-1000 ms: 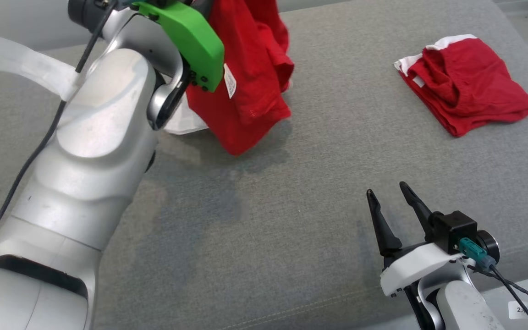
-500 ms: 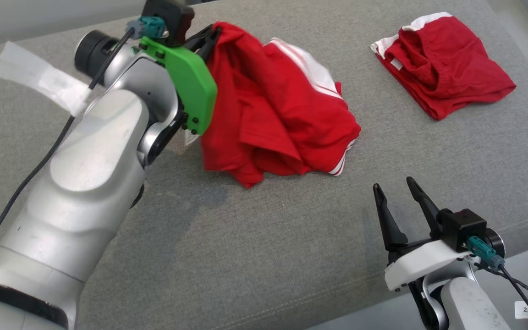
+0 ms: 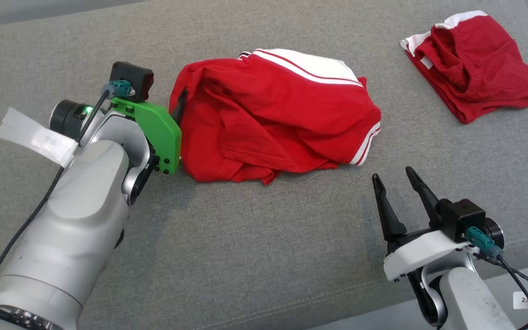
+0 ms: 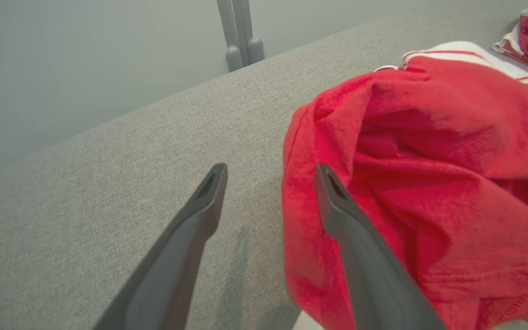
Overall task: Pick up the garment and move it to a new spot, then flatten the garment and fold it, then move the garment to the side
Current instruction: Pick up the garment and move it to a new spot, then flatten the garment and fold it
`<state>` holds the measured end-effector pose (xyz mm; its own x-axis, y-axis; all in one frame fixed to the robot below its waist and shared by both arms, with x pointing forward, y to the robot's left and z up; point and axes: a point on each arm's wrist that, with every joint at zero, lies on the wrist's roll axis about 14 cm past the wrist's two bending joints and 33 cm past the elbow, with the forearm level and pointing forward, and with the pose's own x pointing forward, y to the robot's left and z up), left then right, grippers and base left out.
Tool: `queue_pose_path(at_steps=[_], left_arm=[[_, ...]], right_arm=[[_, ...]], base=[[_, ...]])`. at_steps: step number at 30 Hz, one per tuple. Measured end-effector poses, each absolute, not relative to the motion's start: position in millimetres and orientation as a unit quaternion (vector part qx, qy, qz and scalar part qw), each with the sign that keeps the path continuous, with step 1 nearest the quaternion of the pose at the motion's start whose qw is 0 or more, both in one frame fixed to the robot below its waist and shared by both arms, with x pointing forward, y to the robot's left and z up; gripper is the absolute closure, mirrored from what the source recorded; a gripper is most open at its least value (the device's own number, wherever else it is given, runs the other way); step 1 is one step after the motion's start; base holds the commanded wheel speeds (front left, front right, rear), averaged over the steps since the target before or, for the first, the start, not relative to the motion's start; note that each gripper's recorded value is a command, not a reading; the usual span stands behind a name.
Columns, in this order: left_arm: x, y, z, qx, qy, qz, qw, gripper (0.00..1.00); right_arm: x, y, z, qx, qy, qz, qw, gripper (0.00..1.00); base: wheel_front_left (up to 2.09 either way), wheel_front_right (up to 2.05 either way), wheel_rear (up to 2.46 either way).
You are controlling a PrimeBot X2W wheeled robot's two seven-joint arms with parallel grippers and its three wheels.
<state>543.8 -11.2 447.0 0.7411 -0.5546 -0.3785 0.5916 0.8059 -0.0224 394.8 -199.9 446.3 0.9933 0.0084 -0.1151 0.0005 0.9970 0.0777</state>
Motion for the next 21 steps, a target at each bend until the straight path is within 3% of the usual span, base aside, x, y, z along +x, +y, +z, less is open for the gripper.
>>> queue_pose_path(at_steps=[13,21], left_arm=[[504,24,428,0.014,0.22,-0.273,0.936,0.0],[473,13,401,-0.019,0.261,-0.279,0.924,0.0]], right_arm=[[390,-189,461,0.045,0.037,0.016,0.998,0.0],[382,-197,469,0.043,0.028,0.005,0.999,0.0]], base=[[0.0,0.0,0.0],[0.0,0.0,0.0]])
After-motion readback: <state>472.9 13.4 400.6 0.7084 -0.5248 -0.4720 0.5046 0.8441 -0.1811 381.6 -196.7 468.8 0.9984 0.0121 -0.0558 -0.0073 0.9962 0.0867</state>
